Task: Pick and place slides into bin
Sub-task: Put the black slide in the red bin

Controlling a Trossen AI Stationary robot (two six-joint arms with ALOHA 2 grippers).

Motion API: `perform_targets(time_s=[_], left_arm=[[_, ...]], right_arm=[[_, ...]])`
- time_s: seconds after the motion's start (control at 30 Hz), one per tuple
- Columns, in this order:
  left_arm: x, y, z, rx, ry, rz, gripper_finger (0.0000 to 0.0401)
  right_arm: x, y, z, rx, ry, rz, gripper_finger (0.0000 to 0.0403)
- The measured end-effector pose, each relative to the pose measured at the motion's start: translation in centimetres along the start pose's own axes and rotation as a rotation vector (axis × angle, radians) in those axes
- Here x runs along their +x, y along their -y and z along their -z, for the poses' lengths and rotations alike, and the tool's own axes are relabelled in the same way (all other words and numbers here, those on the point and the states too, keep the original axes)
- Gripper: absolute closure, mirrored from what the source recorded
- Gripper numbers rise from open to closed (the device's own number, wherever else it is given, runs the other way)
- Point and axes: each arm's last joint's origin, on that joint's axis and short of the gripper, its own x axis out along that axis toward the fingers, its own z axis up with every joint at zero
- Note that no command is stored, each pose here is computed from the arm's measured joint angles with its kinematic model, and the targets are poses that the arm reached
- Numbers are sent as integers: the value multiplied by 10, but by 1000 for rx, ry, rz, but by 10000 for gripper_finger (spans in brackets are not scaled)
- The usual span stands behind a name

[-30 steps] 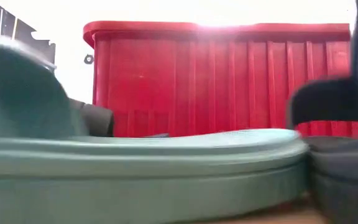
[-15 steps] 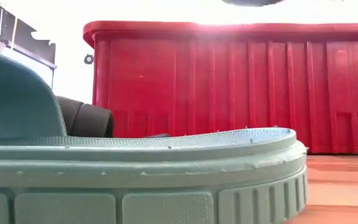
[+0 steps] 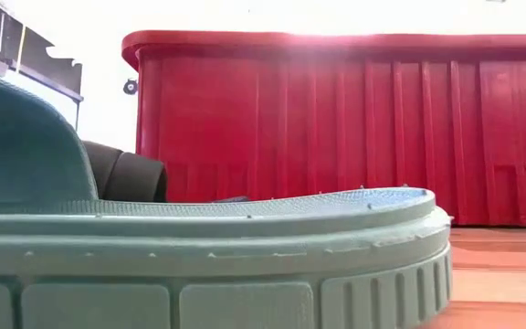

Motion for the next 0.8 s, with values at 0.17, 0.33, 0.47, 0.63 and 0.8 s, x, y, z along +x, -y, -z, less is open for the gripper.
perform_targets(time_s=[0.17, 0.33, 0.47, 0.63, 0.8], left_arm=[[0, -2, 0, -1, 7, -70, 240], [-1, -5, -1, -2, 12, -152, 240], [-1, -5, -1, -1, 12, -160, 240], [-1, -5, 0, 8, 6, -162, 240], [-1, -5, 0, 9, 6, -163, 240]], right_arm=[[72, 23, 4, -129, -215, 47, 403], [139, 27, 37, -226, -478, 41, 403], [171, 18, 69, -338, -595, 72, 403], [212, -6, 101, -399, -611, -113, 403], [242, -15, 134, -352, -622, -141, 403]])
